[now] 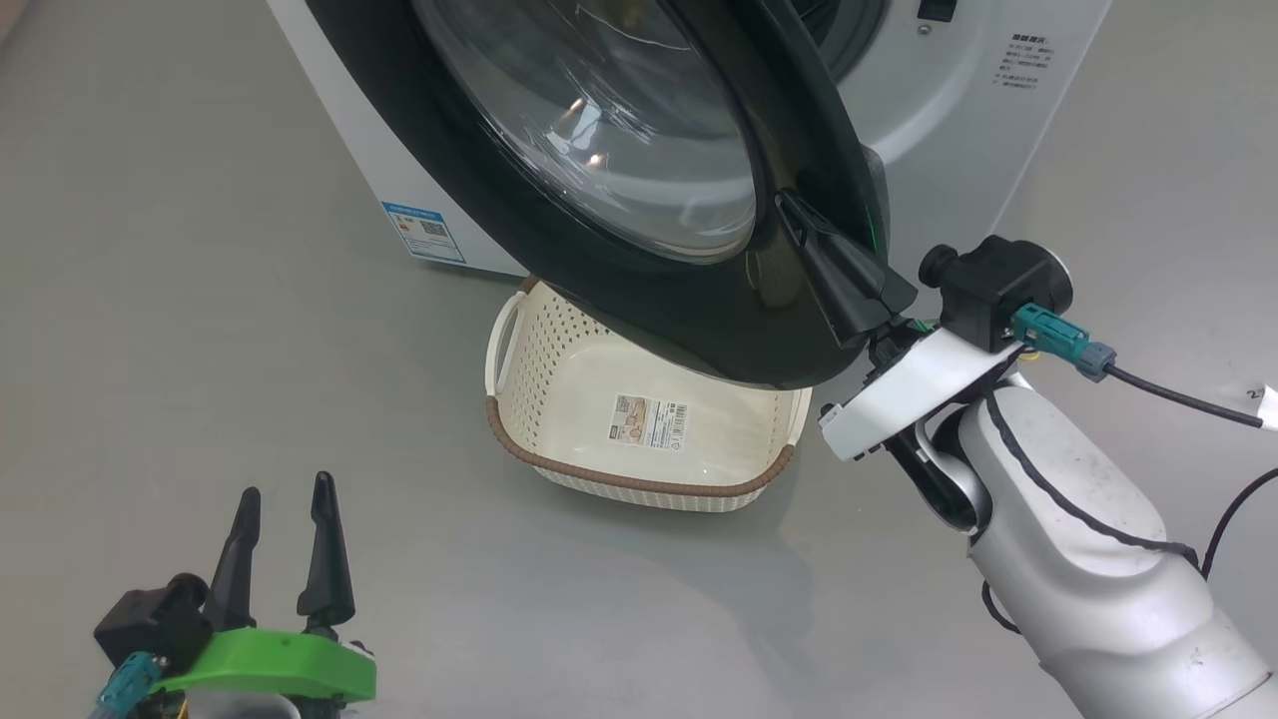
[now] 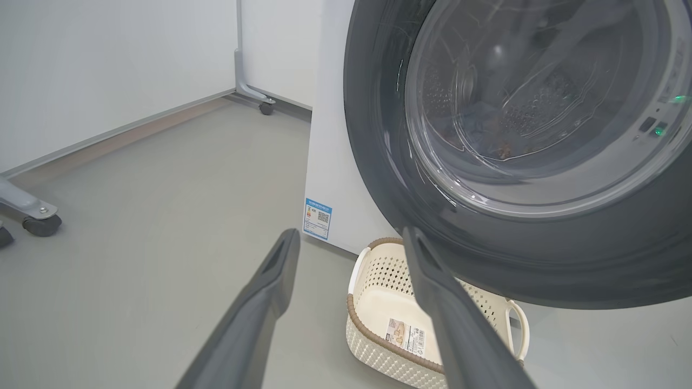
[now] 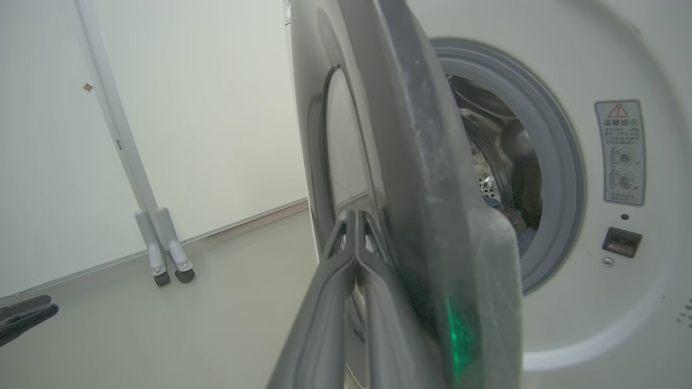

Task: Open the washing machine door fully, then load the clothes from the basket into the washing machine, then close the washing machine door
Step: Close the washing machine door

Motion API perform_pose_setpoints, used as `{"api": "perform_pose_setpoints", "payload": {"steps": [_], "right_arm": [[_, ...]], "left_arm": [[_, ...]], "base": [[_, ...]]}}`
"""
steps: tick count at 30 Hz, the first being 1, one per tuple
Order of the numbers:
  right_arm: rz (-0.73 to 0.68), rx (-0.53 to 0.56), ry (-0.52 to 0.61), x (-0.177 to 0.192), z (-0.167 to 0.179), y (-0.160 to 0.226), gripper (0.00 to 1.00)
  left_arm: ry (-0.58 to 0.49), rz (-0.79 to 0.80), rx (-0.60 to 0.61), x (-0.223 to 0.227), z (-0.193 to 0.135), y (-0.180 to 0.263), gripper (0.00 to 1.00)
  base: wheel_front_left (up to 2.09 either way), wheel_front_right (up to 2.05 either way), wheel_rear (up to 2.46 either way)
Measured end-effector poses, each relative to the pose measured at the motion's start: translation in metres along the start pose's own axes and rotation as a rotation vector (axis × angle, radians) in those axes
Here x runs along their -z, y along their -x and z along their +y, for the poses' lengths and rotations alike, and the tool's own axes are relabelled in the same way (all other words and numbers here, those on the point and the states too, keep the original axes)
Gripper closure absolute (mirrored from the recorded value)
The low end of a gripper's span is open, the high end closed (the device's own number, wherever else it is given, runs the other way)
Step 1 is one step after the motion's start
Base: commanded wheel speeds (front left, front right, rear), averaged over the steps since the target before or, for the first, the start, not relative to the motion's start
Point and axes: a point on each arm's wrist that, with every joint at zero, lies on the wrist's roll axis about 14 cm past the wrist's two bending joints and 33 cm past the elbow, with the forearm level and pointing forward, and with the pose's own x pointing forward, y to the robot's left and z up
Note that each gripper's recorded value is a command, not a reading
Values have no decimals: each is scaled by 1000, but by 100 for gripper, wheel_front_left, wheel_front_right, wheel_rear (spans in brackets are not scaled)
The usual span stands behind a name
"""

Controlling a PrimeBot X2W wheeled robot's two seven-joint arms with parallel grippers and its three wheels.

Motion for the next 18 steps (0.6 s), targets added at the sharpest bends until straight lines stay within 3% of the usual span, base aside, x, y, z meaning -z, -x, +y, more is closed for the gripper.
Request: {"api": "perform_pose_setpoints", "payload": {"steps": [18], "right_arm": [[-37,97,37,-2,-66,-13,100]], "left_arm": [[5,32,57,11,-22,-31,0]], "base": [[0,0,0]]}}
